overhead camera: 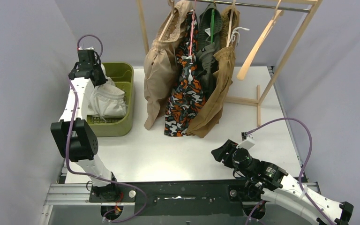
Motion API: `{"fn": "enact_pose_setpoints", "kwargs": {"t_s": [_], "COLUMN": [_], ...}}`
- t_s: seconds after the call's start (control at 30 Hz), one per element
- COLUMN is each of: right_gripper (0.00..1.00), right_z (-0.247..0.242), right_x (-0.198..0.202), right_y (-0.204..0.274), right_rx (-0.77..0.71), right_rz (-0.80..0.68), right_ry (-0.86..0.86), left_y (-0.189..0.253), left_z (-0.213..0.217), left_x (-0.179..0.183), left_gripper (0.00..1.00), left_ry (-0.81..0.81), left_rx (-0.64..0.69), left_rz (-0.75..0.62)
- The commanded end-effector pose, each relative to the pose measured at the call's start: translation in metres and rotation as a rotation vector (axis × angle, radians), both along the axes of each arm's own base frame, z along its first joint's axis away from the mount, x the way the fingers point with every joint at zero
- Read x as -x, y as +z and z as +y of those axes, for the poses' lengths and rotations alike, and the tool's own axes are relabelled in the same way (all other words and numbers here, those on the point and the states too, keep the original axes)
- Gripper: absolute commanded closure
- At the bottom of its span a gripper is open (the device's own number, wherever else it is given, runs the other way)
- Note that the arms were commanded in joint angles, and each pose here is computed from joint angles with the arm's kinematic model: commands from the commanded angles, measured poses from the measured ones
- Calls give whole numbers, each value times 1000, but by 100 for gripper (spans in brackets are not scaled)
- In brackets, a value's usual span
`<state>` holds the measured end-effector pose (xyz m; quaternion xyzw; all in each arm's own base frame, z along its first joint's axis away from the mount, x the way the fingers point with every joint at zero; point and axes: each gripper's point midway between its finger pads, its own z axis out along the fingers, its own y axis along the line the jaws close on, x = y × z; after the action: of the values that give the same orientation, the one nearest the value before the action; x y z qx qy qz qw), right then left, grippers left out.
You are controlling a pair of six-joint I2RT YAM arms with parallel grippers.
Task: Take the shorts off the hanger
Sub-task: Place the shorts in the basket.
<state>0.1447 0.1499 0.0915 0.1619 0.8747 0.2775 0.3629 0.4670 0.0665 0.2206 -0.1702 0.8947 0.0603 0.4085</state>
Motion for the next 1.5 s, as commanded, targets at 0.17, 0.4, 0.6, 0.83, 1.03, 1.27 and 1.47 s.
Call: {"fn": "enact_pose_setpoints", "kwargs": {"t_s": [0.17,0.4,0.6,0.83,1.03,1.27,1.47], "right_gripper": [39,38,37,37,34,26,24], "right_z": [0,-3,-6,-10,-9,-15,-13], "right_x": [-16,-17,-15,-13,-13,-17,-22], "right_y": [19,18,16,25,33,63,98], "right_rx": [4,24,39,41,21,40,-39], "right_rz": [-90,-94,-79,-83,-94,-156,-225], "right_ry": [-34,-41,-43,-46,-44,-37,-58], "left_y": [84,20,-69,-92,-52,16,33], "left_z": [22,11,4,-12,-9,-3,-16], "left_x": [-60,-78,-58,-67,-56,-21,10], "left_gripper": [100,100,100,77,53,29,28], "left_ry": [71,63,130,46,19,24,2], "left_rx": [217,386,461,518,476,400,429], "left_rz": [-329,-223,-70,-19,-45,-182,-225]}}
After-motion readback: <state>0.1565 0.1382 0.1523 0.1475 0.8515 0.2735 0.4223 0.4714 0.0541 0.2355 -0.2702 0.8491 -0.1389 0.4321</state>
